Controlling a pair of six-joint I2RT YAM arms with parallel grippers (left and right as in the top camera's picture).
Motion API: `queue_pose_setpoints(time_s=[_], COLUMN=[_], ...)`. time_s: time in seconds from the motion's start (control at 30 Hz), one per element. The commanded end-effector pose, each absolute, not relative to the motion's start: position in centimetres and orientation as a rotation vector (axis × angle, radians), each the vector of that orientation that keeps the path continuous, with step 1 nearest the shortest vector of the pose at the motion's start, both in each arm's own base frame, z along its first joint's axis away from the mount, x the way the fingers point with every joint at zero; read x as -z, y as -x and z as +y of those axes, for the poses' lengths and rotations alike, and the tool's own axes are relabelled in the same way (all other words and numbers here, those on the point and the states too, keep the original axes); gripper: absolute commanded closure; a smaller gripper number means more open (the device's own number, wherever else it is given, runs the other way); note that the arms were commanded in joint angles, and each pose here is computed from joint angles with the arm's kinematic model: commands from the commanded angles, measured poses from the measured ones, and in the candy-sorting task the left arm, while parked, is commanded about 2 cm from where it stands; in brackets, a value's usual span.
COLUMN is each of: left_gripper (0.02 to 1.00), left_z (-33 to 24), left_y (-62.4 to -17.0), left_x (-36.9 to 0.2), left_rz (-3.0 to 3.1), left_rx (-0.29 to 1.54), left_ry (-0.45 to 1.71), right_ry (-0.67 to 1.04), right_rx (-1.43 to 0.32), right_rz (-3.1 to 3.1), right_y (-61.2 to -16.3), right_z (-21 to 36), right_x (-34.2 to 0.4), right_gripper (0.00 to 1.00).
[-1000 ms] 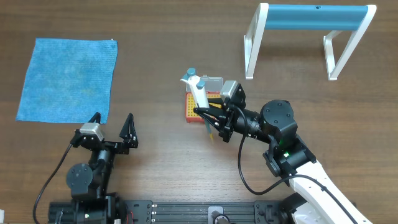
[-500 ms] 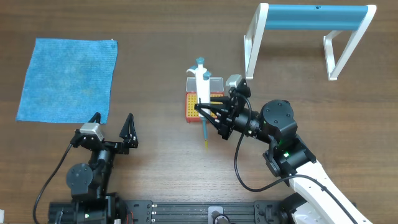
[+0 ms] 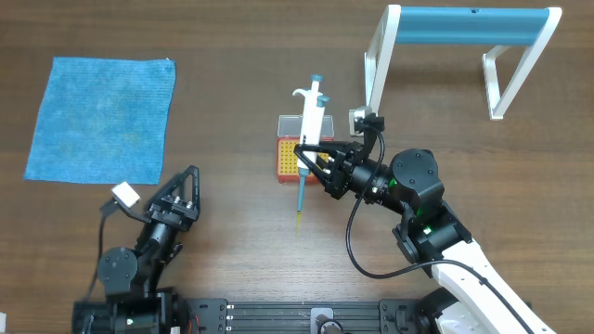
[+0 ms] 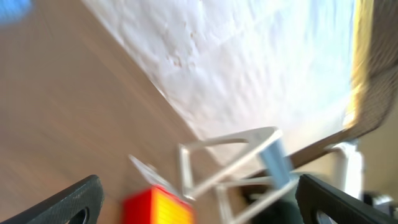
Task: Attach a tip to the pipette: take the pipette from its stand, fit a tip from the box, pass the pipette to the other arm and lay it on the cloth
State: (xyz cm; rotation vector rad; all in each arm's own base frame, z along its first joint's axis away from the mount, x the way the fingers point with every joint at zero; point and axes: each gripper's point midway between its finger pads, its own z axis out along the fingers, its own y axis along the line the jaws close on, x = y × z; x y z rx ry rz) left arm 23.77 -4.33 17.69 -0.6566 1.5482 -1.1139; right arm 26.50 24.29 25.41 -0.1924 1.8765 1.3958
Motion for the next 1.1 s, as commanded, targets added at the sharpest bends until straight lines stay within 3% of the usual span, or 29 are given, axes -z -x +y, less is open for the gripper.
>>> queue_pose_setpoints(time_s=[0.03,0.17,0.4,0.57,0.9,1.1], left_gripper=[0.023,0.02,0.02,0.023,0.023,0.02], left_z=[-5.0,-4.5,-6.5,-9.2,-12.8,-13.0], left_y=[-23.5,-23.7,-22.9,-22.4,-24.8,-28.2], left_x=[-18.1,-18.3,-21.9,-22.1,-28.5,-29.3], left_rz=[1.486,1.421,1.403,1.574,1.867,1.819], left_rx=[1.383,1.467,1.611,1.723,1.86,1.87], left_ry=[0.882,1.016,0.822,0.734,0.265,0.08], right_ry=[0.146,0.166,0.224,0.225,0.253,0.3], right_rx=[-1.434,-1.464,-1.518,-1.519,-1.542,-1.581], right_rz=[1.858,1.878,1.888,1.888,1.891,1.896], right_y=[-26.8,-26.2,-25.2,-25.2,-24.7,-23.9], right_z=[24.3,24.7,25.2,25.2,25.4,25.7], right_x=[-26.9,-26.6,-26.6,-26.7,-26.7,-26.8], right_gripper=[0.921,0.921,0.921,0.921,0.919,0.921])
